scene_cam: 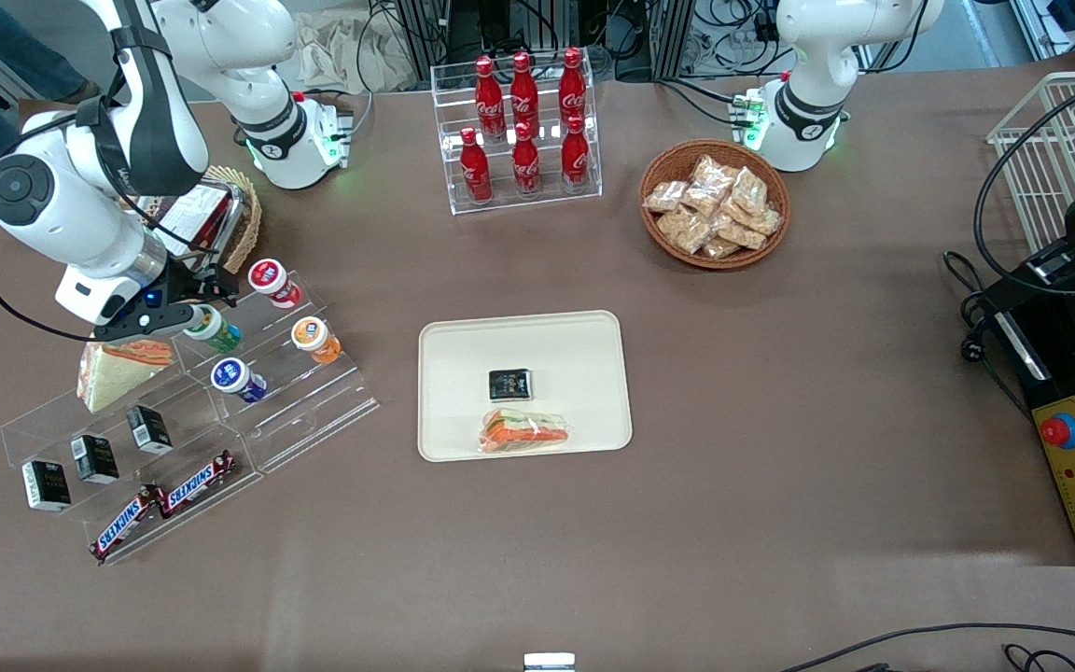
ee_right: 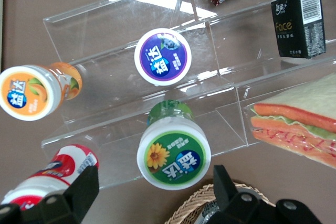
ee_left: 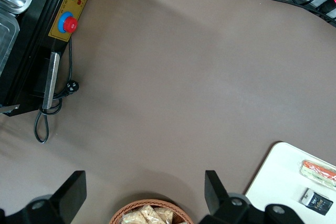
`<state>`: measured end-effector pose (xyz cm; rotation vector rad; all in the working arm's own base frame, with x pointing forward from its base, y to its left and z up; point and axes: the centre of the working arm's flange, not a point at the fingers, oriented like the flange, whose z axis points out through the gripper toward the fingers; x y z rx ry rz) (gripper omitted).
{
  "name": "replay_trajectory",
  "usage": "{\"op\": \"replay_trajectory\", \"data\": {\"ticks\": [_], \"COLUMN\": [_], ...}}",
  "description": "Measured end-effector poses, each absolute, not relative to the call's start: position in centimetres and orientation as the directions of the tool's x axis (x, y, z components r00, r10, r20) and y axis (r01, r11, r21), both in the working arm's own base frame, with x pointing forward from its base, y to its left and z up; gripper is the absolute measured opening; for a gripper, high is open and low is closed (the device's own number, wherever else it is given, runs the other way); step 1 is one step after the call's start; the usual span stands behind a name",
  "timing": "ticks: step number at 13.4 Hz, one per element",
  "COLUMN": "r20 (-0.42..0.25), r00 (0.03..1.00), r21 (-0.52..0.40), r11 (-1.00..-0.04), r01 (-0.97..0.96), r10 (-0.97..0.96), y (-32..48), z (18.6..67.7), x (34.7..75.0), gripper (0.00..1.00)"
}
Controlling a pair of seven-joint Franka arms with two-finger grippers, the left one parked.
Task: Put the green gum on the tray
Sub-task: 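Lower the right gripper and close it on the green gum jar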
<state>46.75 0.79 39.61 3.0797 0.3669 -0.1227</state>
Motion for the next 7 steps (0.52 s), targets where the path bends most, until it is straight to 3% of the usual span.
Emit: {"op": "replay_trajectory", "data": {"ticks": [7], "r20": [-0.074], "r00": [0.965], "r21": [0.05], "r11": [-0.965], "r01": [0.256], "r10": [0.252], "y": [0.7], "z": [37.9], "x": [47.4], "gripper": [0.95]}}
